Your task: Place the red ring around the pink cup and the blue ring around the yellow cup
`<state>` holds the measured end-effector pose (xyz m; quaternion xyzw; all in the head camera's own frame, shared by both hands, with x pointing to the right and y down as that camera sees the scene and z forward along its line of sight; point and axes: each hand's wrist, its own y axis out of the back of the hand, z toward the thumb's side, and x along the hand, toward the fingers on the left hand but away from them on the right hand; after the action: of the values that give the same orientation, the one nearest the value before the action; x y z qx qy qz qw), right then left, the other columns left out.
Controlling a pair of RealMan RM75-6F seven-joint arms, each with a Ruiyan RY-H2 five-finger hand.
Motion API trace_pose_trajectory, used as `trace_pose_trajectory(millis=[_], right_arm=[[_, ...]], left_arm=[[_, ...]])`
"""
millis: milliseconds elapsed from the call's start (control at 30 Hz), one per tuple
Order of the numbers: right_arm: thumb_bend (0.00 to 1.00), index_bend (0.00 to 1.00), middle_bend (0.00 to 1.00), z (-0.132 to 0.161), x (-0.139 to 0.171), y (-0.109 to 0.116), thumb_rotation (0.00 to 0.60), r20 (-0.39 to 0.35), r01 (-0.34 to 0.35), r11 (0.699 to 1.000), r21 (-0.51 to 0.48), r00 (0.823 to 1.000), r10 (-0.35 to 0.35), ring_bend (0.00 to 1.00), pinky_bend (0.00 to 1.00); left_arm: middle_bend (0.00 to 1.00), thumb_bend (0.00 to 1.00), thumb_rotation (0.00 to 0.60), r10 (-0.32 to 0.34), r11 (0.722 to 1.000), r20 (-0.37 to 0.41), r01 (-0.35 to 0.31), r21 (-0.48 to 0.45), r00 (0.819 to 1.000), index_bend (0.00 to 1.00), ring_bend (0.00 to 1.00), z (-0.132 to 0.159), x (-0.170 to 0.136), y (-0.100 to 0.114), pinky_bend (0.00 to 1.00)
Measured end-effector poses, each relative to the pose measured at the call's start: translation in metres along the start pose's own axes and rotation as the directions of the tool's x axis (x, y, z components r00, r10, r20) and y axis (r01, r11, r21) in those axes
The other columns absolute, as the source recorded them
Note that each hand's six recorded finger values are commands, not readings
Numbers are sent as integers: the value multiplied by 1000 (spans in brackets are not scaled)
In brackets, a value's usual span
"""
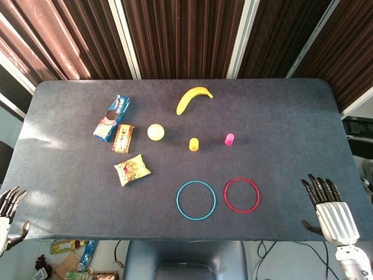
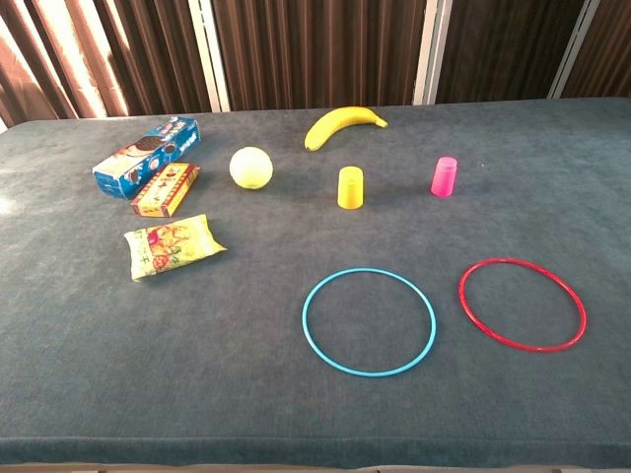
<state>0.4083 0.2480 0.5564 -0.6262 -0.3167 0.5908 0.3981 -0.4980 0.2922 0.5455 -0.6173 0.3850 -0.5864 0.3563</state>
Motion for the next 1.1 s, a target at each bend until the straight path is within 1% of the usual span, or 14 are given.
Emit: trace_pose_trajectory(millis=[167,333,433,533,567,600,633,667,700,733,800,900,967,1100], right_arm=[[0,0,0,3,0,-1,600,-21,-7,1000,-4,1000,7,0,24],[0,0,0,9,1,-3,600,-64,-23,999,-25,998,21,0,25],[0,0,0,19,2,-3,600,-115,-46,998,-51,993,40,0,32],[0,0,25,31,1,-2,600,-178,-52,998,-42,983,44,13,94],[0,0,79,35,0,-2,600,-195,-50,998,-33,980,43,52,138],[0,0,152,39,-1,-2,600,-215,-45,999,-18,976,40,113,188],[0,5,231,42,-1,-2,600,-228,-40,999,-5,973,37,186,245],[0,45,337,45,-2,-2,600,-241,-33,999,10,970,35,292,328],[3,122,444,50,-3,-2,600,-258,-24,999,31,966,31,399,412],[19,234,547,53,-4,-2,600,-272,-17,999,49,962,29,500,496],[81,390,689,64,-7,-3,600,-315,-1,996,87,949,28,633,616],[162,486,800,75,-11,-6,600,-359,3,994,113,933,38,749,728],[193,500,835,79,-14,-8,600,-370,3,993,120,928,42,801,777],[232,500,900,81,-18,-13,600,-368,-15,993,121,928,59,917,892]], left_arm=[[0,415,600,0,1000,-5,0,2,1000,18,0,-1,0,0,132],[0,417,600,-2,1000,-6,2,4,1000,18,0,-1,1,0,132],[0,417,600,-8,1000,1,8,9,1000,18,0,0,1,-2,132],[0,420,600,-10,1000,2,10,6,1000,17,0,0,1,-3,132],[0,420,600,-10,1000,0,10,5,1000,17,0,0,1,-3,132],[0,420,600,-9,1000,-3,9,4,1000,17,0,-1,0,-3,132],[0,420,600,-8,1000,-5,8,3,1000,18,0,-1,0,-3,132],[0,420,600,-7,1000,-8,7,1,1000,18,0,-2,-1,-3,132],[0,420,600,-5,1000,-11,5,-1,1000,18,0,-3,-1,-2,131],[0,420,600,-2,1000,-13,2,-1,1000,18,0,-4,-1,-1,132],[0,421,600,7,1000,-18,-7,-1,1000,18,0,-6,-1,1,132],[0,420,600,26,1000,-29,-26,1,999,18,0,-10,0,7,132],[0,419,600,38,999,-34,-38,5,999,18,0,-13,0,12,132],[0,416,600,55,998,-54,-54,22,997,18,0,-21,-2,20,131]])
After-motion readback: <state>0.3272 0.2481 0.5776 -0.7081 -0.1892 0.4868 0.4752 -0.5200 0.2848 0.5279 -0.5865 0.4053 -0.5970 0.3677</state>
